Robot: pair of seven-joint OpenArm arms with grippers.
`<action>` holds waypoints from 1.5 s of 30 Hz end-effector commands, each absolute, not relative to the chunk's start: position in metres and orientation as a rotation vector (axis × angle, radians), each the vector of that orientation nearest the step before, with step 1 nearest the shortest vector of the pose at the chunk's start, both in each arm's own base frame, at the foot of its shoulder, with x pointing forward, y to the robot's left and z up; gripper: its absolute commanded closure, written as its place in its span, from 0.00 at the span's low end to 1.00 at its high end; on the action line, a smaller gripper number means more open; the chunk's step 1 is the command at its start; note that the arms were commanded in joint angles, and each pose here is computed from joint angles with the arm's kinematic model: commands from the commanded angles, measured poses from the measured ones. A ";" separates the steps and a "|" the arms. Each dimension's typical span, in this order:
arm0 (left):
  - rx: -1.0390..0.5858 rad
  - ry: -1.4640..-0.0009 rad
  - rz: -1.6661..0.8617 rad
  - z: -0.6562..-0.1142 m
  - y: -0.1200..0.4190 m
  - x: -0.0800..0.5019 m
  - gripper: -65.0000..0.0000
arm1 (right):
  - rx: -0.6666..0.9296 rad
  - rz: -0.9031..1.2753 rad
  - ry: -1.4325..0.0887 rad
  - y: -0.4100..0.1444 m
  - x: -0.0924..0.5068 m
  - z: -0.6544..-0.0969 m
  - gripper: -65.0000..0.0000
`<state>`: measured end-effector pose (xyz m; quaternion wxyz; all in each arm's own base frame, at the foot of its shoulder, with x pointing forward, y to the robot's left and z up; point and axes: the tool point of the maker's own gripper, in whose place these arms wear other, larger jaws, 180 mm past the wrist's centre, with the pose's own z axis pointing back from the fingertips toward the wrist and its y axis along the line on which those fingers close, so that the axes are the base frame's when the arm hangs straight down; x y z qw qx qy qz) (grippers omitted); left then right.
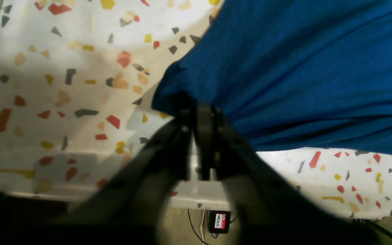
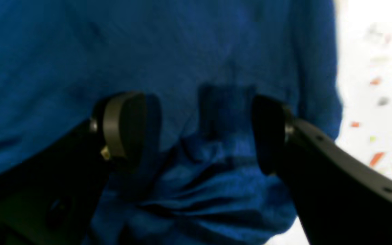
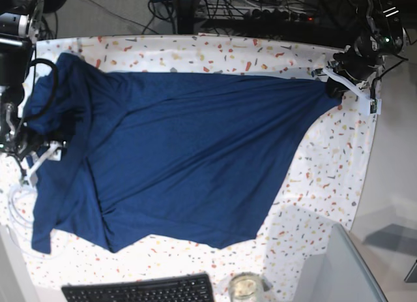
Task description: Layout the t-shirt on the table in an organized manner, then fold the t-shirt properly
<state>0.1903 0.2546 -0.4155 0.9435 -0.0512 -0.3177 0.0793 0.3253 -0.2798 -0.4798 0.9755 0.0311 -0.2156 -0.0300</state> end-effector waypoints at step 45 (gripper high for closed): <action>0.014 -0.752 0.367 -0.414 0.334 0.188 0.37 | 0.140 0.310 -0.669 -0.117 0.362 -0.355 1.00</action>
